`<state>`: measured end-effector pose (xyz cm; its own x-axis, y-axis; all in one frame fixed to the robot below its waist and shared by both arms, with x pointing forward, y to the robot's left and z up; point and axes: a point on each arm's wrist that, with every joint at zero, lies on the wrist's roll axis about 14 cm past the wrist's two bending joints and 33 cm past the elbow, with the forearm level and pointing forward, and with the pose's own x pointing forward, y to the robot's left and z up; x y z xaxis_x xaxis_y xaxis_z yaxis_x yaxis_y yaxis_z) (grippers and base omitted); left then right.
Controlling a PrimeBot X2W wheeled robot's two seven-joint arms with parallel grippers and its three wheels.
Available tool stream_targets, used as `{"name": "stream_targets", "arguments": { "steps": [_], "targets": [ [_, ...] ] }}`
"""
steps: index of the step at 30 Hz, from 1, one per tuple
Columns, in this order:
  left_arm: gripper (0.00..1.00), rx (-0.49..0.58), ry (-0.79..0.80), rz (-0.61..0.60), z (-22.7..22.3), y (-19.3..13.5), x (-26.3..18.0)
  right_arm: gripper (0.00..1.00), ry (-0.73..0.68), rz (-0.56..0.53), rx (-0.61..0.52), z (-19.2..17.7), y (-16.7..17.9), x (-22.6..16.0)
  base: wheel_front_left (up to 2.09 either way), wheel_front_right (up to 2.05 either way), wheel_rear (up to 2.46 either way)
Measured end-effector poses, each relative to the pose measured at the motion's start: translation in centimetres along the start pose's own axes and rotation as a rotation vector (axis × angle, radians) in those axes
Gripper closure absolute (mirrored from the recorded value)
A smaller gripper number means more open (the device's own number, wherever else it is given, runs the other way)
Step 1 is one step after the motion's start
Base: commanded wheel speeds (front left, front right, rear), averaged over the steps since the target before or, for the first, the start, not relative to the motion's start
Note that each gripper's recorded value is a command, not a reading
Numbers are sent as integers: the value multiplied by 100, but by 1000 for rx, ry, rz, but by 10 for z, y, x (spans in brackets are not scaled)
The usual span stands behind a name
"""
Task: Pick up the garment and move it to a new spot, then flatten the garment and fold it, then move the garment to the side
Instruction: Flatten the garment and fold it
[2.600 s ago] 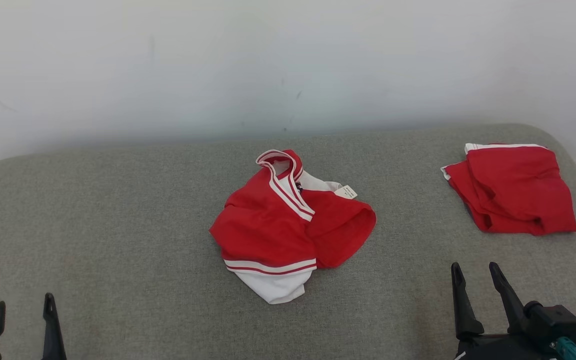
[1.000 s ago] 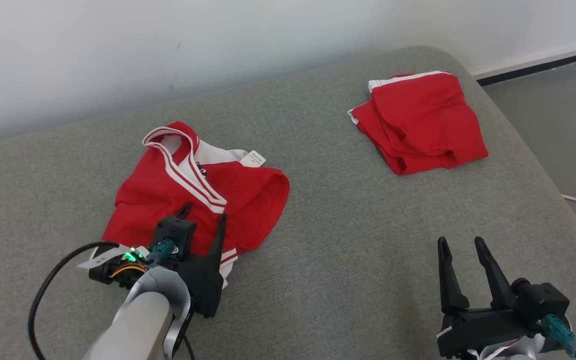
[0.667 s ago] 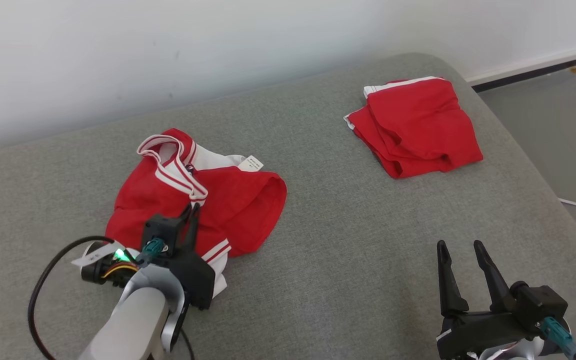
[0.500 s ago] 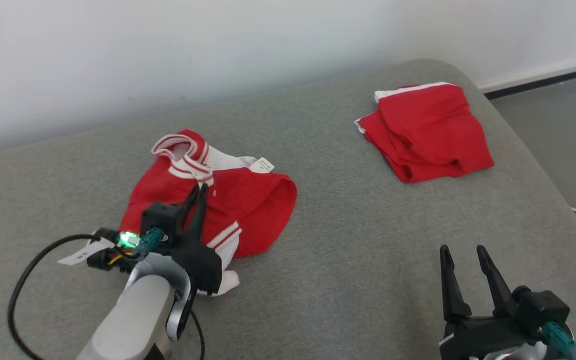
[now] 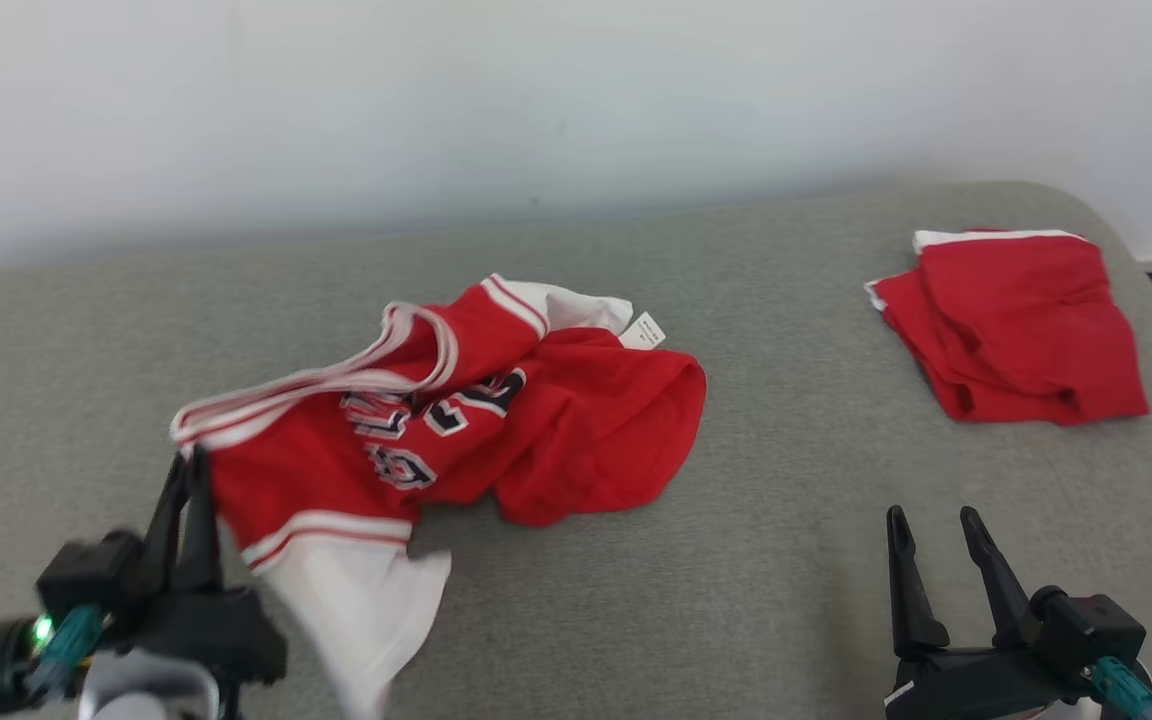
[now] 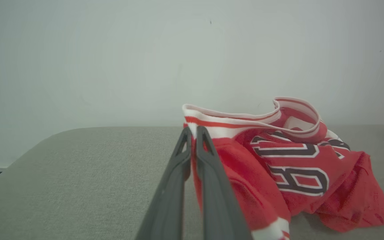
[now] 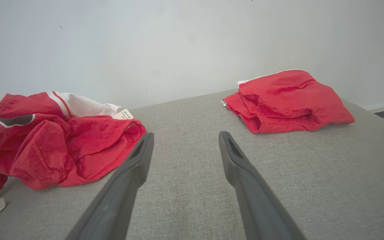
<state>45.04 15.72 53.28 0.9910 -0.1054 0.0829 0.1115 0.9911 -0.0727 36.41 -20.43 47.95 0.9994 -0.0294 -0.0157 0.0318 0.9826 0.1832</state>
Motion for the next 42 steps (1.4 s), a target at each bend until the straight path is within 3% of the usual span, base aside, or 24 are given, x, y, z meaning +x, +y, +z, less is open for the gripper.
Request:
{"name": "stream_targets", "arguments": {
  "steps": [6, 10, 14, 15, 27, 36, 42],
  "targets": [
    [100, -26, 60, 202, -14, 60, -53, 0, 14, 72, 1, -4, 24, 12, 0, 0, 0],
    [100, -60, 97, 276, -27, 84, -72, 0, 22, 93, -3, -6, 31, 16, 0, 0, 0],
    [100, -55, 110, 293, -34, 87, -75, 0, 30, 96, -8, -7, 31, 18, 0, 0, 0],
    [0, -38, 106, 301, -33, 89, -76, 0, 30, 95, -10, -7, 31, 18, 0, 0, 0],
    [0, -50, 117, 362, -45, 86, -94, 0, 50, 108, -4, -15, 36, 22, 0, 0, 0],
    [0, -172, 379, 353, -118, 71, -121, 0, 60, 114, -4, -19, 38, 29, 0, 0, 0],
    [0, -235, 447, 313, -139, 52, -120, 0, 60, 93, -6, -18, 30, 27, 0, 0, 0]
  ]
}}
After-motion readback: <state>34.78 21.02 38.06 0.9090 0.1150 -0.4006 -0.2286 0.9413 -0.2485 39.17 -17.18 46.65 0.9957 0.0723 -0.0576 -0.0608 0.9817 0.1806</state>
